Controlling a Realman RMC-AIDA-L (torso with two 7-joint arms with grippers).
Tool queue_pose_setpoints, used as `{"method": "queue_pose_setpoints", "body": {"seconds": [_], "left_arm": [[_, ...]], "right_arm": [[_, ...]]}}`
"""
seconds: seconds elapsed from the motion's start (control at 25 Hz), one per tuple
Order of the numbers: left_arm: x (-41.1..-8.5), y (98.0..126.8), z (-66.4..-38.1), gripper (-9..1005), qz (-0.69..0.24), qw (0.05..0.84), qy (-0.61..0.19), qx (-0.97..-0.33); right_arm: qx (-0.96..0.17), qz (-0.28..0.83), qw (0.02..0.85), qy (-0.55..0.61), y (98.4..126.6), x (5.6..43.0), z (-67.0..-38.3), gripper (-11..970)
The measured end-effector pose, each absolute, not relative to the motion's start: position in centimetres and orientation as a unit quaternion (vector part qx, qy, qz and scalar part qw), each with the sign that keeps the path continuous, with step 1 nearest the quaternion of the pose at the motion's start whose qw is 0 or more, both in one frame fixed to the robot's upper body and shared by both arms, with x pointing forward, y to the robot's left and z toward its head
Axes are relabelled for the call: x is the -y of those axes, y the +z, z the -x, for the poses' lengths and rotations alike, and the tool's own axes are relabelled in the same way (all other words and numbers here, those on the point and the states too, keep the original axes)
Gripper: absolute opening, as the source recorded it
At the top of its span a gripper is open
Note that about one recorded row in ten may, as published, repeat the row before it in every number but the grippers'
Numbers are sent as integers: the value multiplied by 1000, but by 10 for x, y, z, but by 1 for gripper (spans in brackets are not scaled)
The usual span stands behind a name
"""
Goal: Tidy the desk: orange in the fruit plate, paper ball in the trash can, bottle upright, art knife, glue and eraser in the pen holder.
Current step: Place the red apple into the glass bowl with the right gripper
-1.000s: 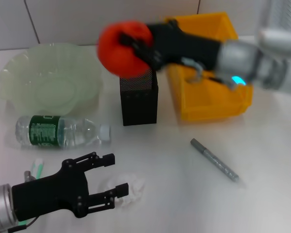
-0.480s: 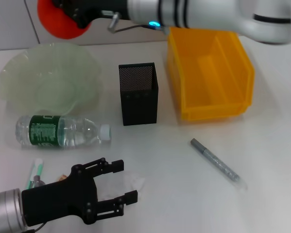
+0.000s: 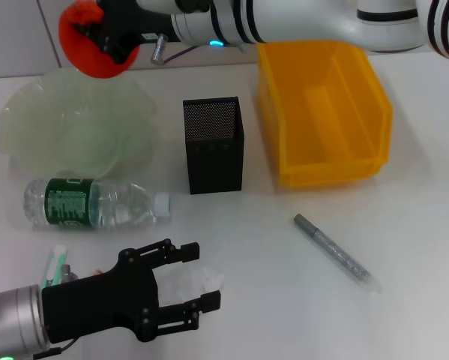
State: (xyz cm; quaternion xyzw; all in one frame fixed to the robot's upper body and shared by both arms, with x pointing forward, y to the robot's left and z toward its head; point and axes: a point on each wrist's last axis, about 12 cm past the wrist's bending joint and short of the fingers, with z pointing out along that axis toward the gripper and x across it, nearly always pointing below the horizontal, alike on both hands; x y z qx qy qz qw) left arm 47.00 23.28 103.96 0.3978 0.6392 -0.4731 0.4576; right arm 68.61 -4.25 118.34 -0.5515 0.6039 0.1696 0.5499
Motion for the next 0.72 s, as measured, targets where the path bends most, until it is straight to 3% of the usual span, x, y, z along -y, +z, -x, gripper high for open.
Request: {"method": "queue_pose_setpoints", "body": {"seconds": [0.52, 0.72], "left_arm": [[-227, 1043, -475, 762, -408, 459, -475, -630], [-226, 1044, -477, 762, -410, 460, -475, -629]], "right_arm": [[-598, 565, 546, 162, 1183, 38, -685, 163], [-601, 563, 546, 154, 1183, 39, -687, 387]]}}
